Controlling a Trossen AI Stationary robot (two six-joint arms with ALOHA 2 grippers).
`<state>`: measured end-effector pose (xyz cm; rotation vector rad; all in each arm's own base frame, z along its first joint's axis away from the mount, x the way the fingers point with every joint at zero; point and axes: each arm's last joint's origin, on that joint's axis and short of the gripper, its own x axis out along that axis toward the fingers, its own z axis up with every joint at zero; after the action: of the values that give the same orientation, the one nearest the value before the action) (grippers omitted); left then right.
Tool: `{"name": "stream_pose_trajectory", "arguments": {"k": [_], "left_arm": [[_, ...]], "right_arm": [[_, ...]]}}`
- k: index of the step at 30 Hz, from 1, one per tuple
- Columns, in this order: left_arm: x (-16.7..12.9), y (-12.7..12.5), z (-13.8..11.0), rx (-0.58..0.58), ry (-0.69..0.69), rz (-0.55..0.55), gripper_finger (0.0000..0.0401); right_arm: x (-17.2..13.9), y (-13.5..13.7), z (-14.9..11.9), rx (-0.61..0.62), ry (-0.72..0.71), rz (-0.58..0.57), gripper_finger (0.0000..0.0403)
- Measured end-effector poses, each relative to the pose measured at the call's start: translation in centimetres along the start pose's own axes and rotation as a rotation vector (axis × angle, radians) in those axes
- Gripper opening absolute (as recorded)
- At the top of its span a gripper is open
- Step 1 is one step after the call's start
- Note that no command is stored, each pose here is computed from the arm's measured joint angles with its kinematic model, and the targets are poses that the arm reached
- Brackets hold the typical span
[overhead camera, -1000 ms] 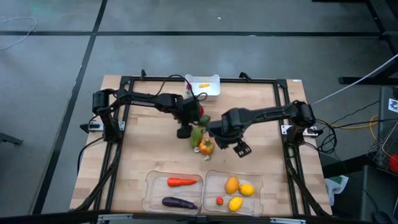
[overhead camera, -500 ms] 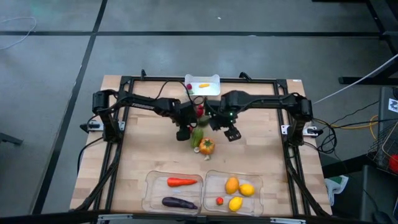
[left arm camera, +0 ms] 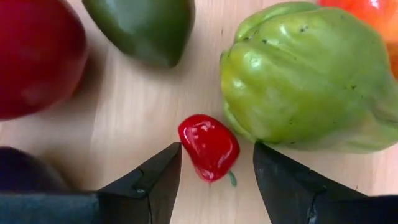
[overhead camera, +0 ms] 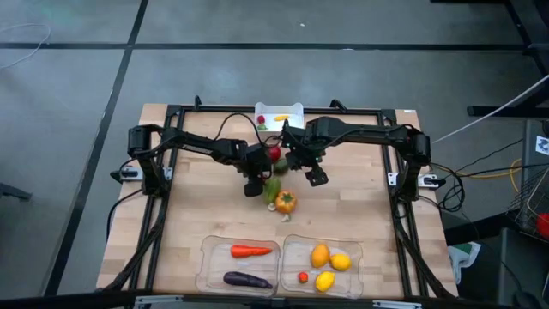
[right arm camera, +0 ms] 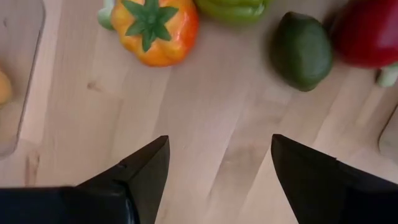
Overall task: Sort produce into baskets
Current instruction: Put the red chili pepper into the white bin
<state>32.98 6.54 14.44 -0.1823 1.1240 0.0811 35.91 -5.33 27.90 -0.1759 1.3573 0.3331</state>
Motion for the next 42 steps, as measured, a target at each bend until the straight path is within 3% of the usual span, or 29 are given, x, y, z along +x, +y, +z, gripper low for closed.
{"name": "stream_pose_trajectory", "arguments": {"k": [10,21,27,36,42], "left_arm": [[1.5,-0.4,-0.2,-0.009,0.016,-0.005,0.0193],[1.5,-0.2,-0.2,-0.022,0.014,-0.002,0.0121],[1.2,-0.1,0.2,-0.049,0.010,-0.004,0.0116],[-1.6,-0.1,2.0,0.010,-0.025,0.000,0.0122],[-4.0,1.4,3.8,0.042,-0.104,0.048,0.0123]], "right_arm": [[0.0,0.0,0.2,-0.033,-0.021,-0.011,0.0277],[0.0,0.0,0.2,-0.032,-0.021,-0.011,0.0277],[0.0,0.0,0.2,-0.031,-0.021,-0.011,0.0277],[0.0,-0.1,0.2,-0.031,-0.018,-0.018,0.0277],[0.1,-0.2,0.2,-0.031,-0.004,-0.049,0.0277]]}}
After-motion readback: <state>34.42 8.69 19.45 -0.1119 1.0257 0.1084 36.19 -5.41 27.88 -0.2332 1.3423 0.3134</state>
